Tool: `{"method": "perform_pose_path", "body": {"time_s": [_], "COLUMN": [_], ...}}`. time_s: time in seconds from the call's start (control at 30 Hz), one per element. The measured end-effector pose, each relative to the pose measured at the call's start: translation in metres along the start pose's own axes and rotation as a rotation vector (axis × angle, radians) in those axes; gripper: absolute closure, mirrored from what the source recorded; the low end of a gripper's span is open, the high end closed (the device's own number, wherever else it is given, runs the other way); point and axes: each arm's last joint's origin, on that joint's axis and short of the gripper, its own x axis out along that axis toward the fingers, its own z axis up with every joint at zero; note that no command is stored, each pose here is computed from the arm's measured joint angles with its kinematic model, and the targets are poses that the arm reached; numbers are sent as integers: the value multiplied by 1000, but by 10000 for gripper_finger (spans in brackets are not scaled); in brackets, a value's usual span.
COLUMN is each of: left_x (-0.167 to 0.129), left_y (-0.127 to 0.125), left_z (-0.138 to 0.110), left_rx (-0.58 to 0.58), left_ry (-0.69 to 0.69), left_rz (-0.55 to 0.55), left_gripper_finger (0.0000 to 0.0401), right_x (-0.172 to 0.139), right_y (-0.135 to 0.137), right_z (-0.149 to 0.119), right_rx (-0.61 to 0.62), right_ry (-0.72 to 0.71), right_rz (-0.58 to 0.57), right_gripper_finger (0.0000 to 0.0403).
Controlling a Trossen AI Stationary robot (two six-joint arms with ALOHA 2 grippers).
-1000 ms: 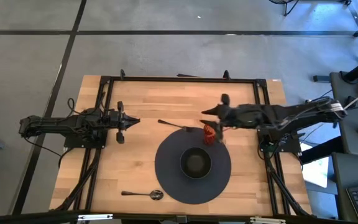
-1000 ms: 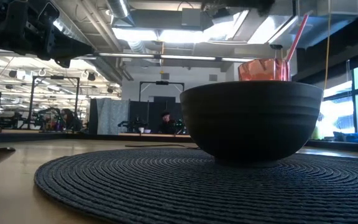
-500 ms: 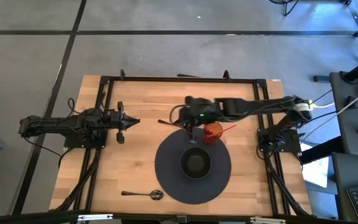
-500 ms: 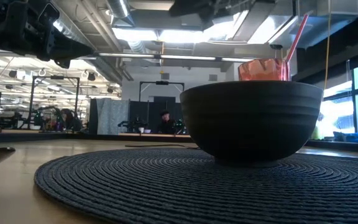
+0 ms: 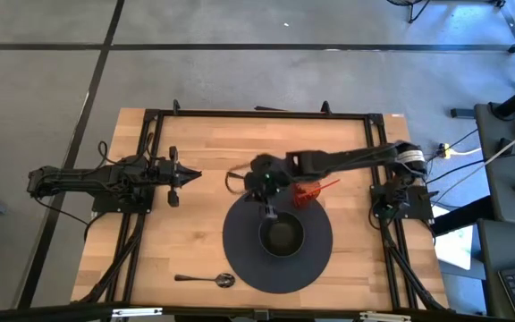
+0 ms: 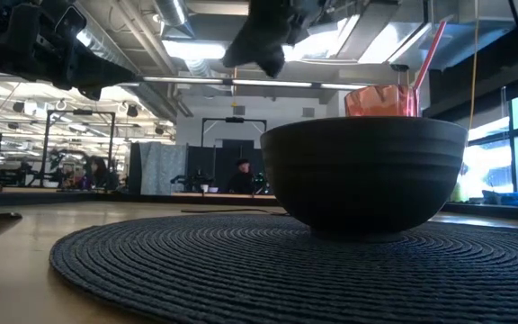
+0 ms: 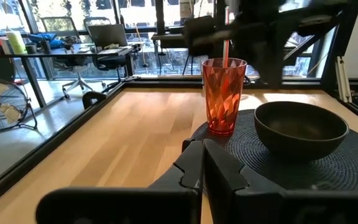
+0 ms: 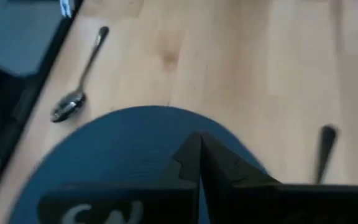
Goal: Pick & Place Utensil
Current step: Put the black fork into the black bowl
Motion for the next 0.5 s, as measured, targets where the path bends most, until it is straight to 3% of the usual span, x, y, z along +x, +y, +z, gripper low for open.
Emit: {"method": "perform_pose_path", "body": {"time_s": [0.17,0.33,0.5], "left_x": [0,0,0], "left_y": [0,0,0], "left_z": [0,0,0], "left_rx": [0,0,11], "left_ry": [0,0,0], "left_rz": [1,0,0], "left_gripper_finger": [395,393,397], "right_x": [13,38,66], "right_y": [-54,-91,-105], "right_z": [-2,-3,2], "right_rx": [213,223,225], "right_ry": [51,154,181], "right_rz": [4,-18,-19], "right_gripper_finger": [397,395,347]}}
